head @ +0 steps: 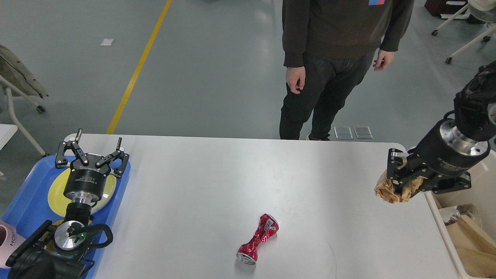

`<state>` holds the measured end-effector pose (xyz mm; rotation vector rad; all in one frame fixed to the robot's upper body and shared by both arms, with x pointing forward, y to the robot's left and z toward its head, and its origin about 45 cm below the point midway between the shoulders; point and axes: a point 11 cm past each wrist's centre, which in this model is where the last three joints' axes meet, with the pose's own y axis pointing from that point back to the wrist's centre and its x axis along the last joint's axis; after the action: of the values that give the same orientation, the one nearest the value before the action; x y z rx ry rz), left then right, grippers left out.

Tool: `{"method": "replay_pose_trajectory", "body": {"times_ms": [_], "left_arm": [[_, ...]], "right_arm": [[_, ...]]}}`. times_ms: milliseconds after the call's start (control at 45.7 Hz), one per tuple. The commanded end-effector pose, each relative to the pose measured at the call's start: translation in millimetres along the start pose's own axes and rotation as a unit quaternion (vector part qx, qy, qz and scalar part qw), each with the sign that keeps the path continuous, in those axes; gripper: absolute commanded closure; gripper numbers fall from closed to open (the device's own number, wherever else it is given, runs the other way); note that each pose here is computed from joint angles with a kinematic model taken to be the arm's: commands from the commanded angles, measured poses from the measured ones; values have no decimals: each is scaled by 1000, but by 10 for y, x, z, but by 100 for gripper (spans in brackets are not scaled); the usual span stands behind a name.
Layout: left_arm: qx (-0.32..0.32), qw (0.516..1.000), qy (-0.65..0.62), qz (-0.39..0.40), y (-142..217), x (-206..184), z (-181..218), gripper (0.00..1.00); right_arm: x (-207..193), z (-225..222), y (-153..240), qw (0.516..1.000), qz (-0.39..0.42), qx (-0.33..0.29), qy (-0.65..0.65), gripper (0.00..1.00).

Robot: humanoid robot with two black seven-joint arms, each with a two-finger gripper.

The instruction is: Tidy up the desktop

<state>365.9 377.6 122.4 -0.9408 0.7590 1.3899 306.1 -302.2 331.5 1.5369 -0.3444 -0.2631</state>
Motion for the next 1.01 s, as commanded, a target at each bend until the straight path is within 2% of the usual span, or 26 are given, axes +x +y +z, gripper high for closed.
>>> {"method": "replay_pose_trajectory", "body": {"times_ms": [0, 109, 241, 482, 613, 788, 985], "left_arm": [[0, 1000, 0, 0, 0, 1, 2, 4], [0, 1000, 0, 0, 0, 0, -4, 4], [0, 1000, 0, 0, 0, -1, 3, 4], [0, 1000, 0, 1, 2, 4, -3, 4], [0, 1000, 0, 0, 0, 0, -4, 4], [0, 1000, -1, 1, 2, 5, 2, 4], [0, 1000, -1, 1, 2, 5, 4, 4]], "right_arm": [[74, 155, 3, 1000, 11, -2, -29, 100], [205, 520, -51, 996, 30, -3, -87, 100], [389, 1174, -172, 984, 58, -22, -168, 100], [661, 2298, -665, 955, 98, -84, -266, 100], [613, 2561, -1154, 948, 96, -95, -288, 100], [470, 3035, -1768, 927, 147, -141, -314, 100], [227, 3037, -2539, 925, 178, -179, -283, 100]]}}
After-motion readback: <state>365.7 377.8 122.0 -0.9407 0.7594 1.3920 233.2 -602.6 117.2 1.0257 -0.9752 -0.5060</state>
